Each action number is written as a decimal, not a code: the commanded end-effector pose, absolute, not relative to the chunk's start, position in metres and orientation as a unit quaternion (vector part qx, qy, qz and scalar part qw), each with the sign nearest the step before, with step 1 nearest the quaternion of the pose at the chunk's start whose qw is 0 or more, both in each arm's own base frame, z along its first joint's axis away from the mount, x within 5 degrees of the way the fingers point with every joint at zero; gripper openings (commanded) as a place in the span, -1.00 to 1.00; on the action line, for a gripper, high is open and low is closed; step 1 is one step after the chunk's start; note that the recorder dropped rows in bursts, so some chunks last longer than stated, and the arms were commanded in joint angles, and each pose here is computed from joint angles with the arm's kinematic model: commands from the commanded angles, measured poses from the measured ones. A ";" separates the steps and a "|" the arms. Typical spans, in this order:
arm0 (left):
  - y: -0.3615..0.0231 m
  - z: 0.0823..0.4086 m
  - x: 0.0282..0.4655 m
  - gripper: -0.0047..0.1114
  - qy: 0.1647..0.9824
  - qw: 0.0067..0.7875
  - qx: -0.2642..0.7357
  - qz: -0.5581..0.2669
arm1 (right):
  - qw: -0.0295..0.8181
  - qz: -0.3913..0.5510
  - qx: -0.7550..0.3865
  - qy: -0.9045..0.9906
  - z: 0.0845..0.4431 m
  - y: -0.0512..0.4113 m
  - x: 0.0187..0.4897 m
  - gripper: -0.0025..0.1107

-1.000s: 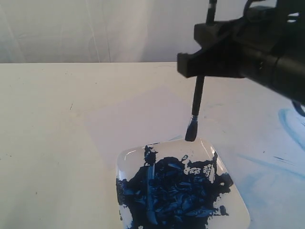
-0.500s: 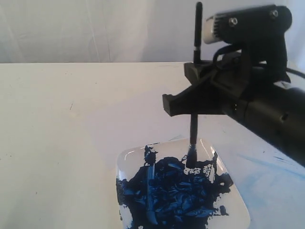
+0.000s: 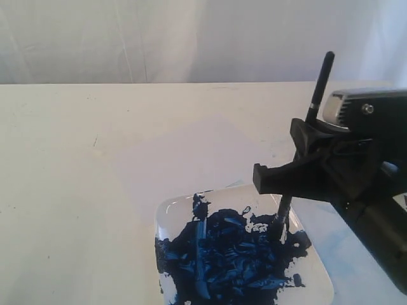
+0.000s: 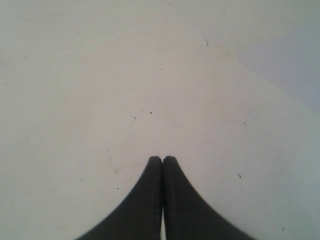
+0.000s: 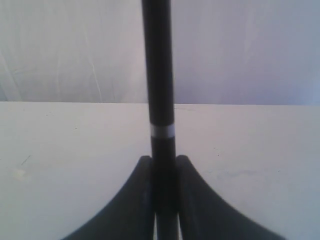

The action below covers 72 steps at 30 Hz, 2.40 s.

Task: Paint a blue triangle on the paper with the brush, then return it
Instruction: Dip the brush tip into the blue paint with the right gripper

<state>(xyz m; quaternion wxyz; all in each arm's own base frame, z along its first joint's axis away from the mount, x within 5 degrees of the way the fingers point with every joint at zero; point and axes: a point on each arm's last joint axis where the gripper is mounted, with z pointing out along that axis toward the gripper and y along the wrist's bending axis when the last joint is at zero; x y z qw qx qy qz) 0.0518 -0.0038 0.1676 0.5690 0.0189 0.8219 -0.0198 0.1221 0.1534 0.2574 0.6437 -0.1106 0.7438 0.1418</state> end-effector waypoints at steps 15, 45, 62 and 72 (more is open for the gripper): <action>-0.004 0.166 0.051 -0.92 0.823 0.568 0.020 -0.022 | 0.618 0.145 -0.094 0.767 0.238 0.146 0.119 -0.96; -0.004 0.166 0.051 -0.92 0.823 0.568 0.020 -0.022 | 0.607 0.132 -0.085 0.779 0.245 0.140 0.118 -0.96; -0.004 0.166 0.051 -0.92 0.823 0.568 0.020 -0.022 | 0.619 0.147 -0.132 0.760 0.259 0.148 0.116 -0.96; -0.004 0.166 0.051 -0.92 0.823 0.568 0.020 -0.022 | 0.577 0.158 -0.172 0.783 0.247 0.159 0.113 -0.96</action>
